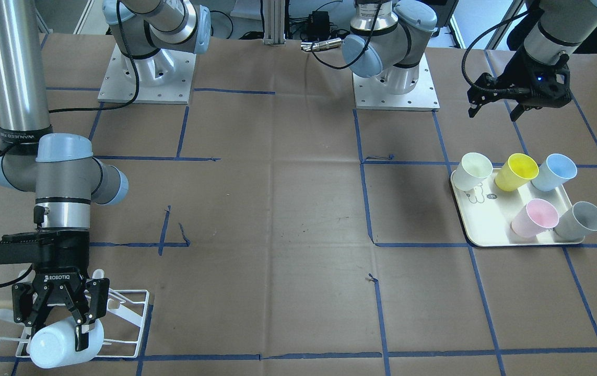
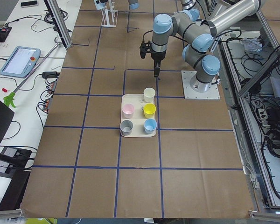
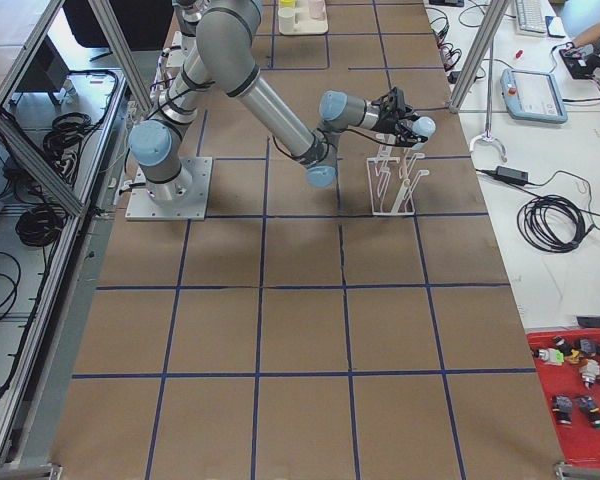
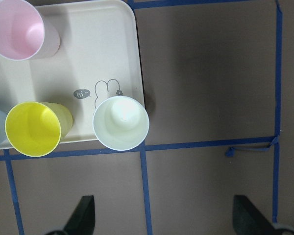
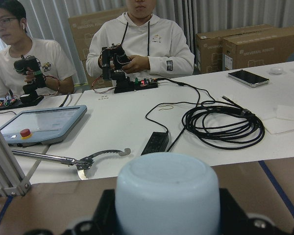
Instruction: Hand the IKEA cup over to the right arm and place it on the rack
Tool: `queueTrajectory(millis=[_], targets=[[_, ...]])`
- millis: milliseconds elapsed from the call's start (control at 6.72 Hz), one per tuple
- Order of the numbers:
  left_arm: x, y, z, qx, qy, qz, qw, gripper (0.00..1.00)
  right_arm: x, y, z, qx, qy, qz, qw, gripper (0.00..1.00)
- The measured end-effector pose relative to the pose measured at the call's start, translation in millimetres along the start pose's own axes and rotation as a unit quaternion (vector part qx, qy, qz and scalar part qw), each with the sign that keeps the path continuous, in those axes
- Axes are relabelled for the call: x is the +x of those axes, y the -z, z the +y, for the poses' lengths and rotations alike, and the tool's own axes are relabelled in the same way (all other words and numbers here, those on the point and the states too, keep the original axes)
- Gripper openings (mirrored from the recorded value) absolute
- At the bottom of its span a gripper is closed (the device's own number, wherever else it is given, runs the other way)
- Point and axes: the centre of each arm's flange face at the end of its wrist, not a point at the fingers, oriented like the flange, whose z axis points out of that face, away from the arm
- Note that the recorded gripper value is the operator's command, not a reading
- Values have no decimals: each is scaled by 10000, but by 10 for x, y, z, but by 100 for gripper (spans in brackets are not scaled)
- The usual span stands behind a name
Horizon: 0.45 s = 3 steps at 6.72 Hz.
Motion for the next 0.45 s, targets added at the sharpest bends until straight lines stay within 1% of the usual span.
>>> queueTrajectory(millis=[446], targets=[[-74,-766,-91,184,10,-109,9998,99,-9,22,-76,37,87,0,10000,100]])
